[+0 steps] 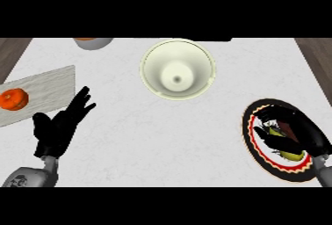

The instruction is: Pick the pear from the plate and place it in the bowl

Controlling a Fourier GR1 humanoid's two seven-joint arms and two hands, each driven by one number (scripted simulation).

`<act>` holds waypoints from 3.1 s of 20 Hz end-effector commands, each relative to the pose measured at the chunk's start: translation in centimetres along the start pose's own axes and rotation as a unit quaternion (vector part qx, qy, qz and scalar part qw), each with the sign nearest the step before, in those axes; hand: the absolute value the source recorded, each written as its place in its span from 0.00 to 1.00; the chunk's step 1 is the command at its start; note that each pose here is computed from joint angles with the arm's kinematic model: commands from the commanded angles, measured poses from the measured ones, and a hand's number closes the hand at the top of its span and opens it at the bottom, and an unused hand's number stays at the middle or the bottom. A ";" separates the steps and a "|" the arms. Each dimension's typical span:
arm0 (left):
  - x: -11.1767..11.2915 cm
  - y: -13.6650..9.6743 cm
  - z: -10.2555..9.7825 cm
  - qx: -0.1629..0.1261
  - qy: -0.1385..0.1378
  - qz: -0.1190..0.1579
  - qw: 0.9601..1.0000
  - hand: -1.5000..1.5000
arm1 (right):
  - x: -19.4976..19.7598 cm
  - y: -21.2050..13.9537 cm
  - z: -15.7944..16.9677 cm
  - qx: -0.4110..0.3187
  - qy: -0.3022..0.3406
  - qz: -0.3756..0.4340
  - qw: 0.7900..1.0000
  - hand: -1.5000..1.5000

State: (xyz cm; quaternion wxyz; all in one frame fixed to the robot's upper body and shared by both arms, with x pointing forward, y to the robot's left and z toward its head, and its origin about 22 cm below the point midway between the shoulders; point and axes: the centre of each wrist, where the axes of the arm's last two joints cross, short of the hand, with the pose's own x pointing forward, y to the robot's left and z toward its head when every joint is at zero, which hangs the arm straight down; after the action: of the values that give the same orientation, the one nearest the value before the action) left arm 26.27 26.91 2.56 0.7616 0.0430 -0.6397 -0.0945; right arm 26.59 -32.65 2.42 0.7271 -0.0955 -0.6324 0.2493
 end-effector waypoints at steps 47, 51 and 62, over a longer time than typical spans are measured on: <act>5.3 4.5 -2.6 -0.024 -0.019 0.022 0.999 0.50 | 13.7 -0.4 -4.8 0.228 0.237 0.463 0.823 0.00; 4.9 2.6 -3.9 -0.026 -0.021 0.022 0.999 0.50 | 16.0 0.5 -6.8 0.220 0.246 0.472 0.817 0.00; 4.7 3.3 -2.1 -0.018 -0.022 0.013 1.000 0.50 | 10.1 0.1 -6.6 0.232 0.265 0.462 0.814 0.00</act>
State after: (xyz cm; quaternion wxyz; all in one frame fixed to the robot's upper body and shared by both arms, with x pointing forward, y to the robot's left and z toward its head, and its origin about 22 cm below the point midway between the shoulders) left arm 28.85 29.52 6.17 0.7515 0.0169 -0.6529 -0.0932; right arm 33.51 -25.99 10.42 0.6631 -0.2713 -0.2319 0.6580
